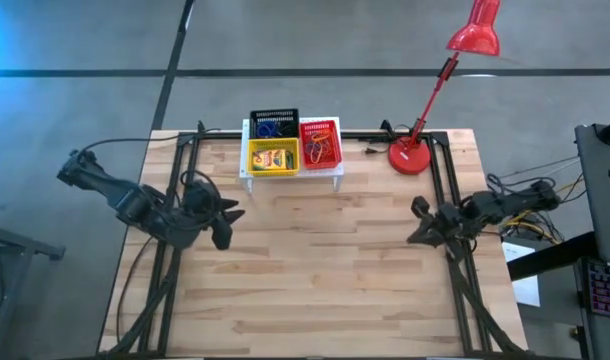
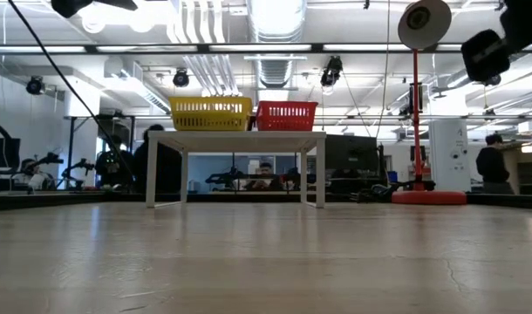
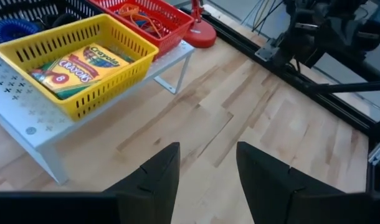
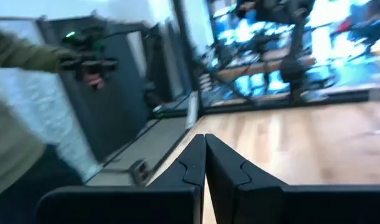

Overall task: Pick & Place Office Desk Supplies
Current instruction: Return to Home Position

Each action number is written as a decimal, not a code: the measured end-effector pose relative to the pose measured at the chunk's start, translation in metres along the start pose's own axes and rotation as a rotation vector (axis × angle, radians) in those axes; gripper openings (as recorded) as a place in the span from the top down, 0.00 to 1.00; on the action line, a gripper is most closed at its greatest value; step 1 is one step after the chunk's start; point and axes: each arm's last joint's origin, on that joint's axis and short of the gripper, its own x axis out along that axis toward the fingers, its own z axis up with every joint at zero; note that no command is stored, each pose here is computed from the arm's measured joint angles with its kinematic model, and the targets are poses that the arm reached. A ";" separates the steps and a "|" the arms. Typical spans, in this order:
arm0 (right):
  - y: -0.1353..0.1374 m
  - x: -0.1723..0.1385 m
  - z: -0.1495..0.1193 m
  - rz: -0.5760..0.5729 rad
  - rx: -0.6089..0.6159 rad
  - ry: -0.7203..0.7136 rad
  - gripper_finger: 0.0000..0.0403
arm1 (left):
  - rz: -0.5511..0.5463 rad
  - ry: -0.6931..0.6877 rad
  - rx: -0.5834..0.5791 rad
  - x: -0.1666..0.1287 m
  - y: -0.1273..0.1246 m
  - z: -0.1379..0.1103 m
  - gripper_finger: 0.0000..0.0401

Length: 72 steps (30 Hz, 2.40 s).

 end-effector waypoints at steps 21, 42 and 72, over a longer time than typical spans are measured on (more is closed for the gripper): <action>-0.026 0.000 -0.026 -0.195 -0.137 -0.110 0.98 | 0.001 -0.002 -0.013 0.009 -0.010 -0.003 0.59; -0.042 -0.003 -0.030 -0.304 -0.075 -0.051 0.98 | -0.022 -0.018 0.022 0.009 -0.013 -0.002 0.76; -0.042 -0.003 -0.030 -0.304 -0.075 -0.051 0.98 | -0.554 -0.382 -0.351 0.082 0.038 -0.066 0.95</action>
